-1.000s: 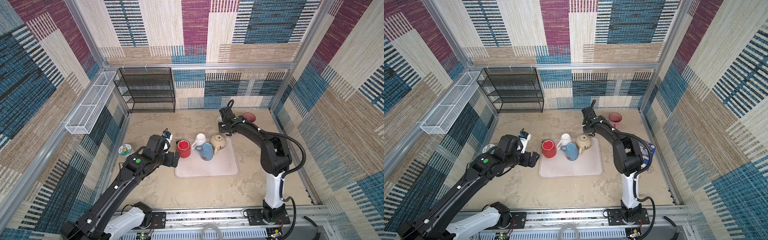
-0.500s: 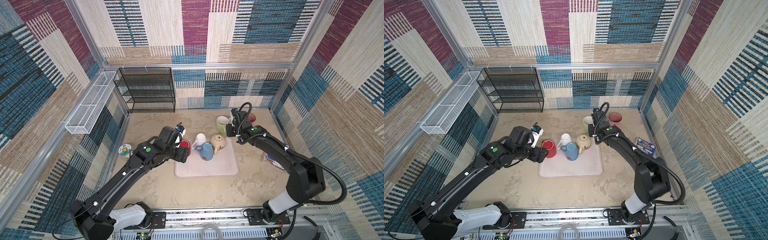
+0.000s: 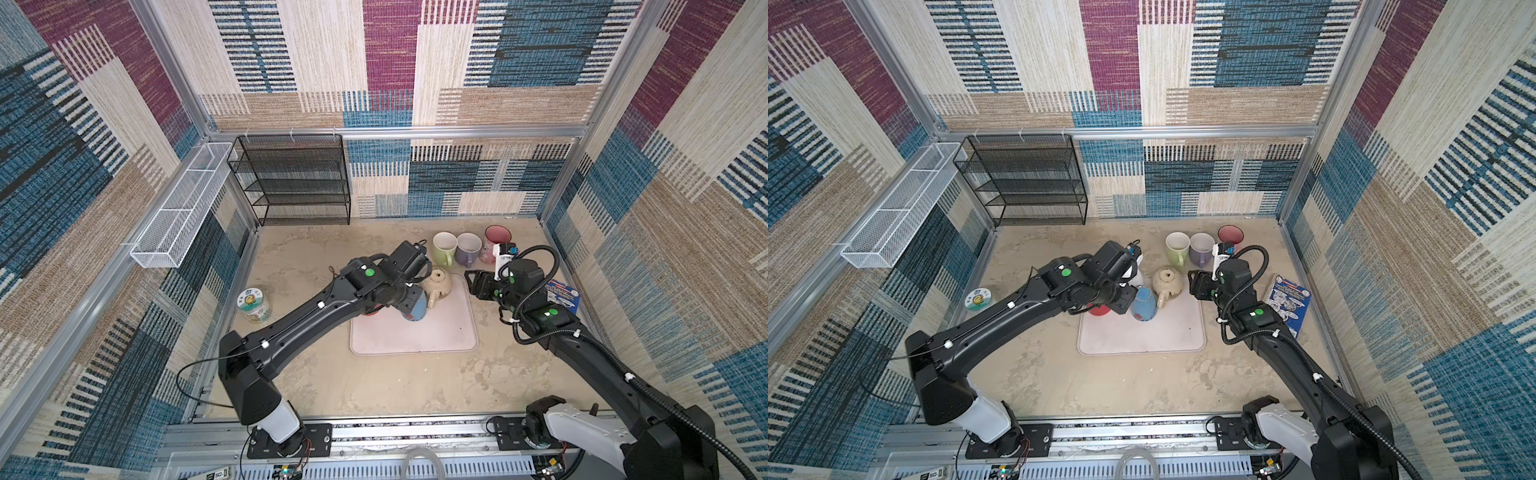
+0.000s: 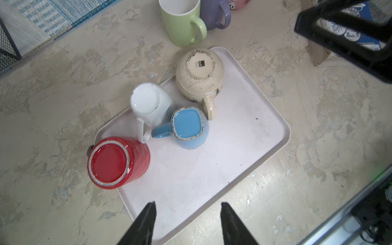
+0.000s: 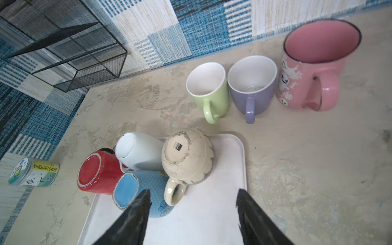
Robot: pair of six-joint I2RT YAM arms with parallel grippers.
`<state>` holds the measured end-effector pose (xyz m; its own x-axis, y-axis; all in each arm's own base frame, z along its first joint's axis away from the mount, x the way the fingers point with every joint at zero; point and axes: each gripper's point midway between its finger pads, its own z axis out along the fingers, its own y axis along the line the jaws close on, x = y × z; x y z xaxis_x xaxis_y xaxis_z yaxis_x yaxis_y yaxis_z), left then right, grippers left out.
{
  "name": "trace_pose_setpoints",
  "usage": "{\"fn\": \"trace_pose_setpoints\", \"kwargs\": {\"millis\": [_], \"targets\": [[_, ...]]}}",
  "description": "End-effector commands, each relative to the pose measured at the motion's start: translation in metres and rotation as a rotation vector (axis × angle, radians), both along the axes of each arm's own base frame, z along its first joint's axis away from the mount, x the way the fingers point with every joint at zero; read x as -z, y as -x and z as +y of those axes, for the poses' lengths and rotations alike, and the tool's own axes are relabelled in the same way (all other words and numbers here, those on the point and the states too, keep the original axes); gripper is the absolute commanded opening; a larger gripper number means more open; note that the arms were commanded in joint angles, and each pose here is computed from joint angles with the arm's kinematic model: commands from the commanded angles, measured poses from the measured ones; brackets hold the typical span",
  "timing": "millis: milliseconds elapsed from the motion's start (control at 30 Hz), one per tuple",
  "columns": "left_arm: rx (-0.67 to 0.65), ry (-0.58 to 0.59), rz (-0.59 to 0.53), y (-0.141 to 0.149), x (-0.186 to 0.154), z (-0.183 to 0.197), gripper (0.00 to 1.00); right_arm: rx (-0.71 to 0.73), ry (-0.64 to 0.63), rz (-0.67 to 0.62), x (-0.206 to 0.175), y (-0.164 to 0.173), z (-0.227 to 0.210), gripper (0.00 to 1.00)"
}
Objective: Turn the mug right side up
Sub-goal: Pick up the mug from the tray.
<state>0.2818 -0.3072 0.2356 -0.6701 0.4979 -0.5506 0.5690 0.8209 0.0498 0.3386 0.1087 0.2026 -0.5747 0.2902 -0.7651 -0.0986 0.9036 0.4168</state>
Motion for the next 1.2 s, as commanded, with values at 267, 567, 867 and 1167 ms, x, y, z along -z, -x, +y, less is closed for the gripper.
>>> {"fn": "trace_pose_setpoints", "kwargs": {"millis": [267,567,867,1167], "targets": [[-0.012,-0.059,0.049,-0.020,0.034,-0.062,0.48,0.037,-0.277,0.051,0.039,0.016,-0.026,0.67],[-0.045,-0.074,0.107,-0.035,0.073,-0.091,0.38,0.045,-0.315,0.073,0.059,0.020,-0.025,0.67],[-0.094,-0.128,0.122,-0.052,0.104,-0.094,0.48,0.037,-0.290,0.052,0.057,0.022,-0.027,0.67],[-0.142,-0.154,0.162,-0.065,0.131,-0.084,0.48,0.027,-0.285,0.043,0.058,0.022,-0.026,0.67]]}}
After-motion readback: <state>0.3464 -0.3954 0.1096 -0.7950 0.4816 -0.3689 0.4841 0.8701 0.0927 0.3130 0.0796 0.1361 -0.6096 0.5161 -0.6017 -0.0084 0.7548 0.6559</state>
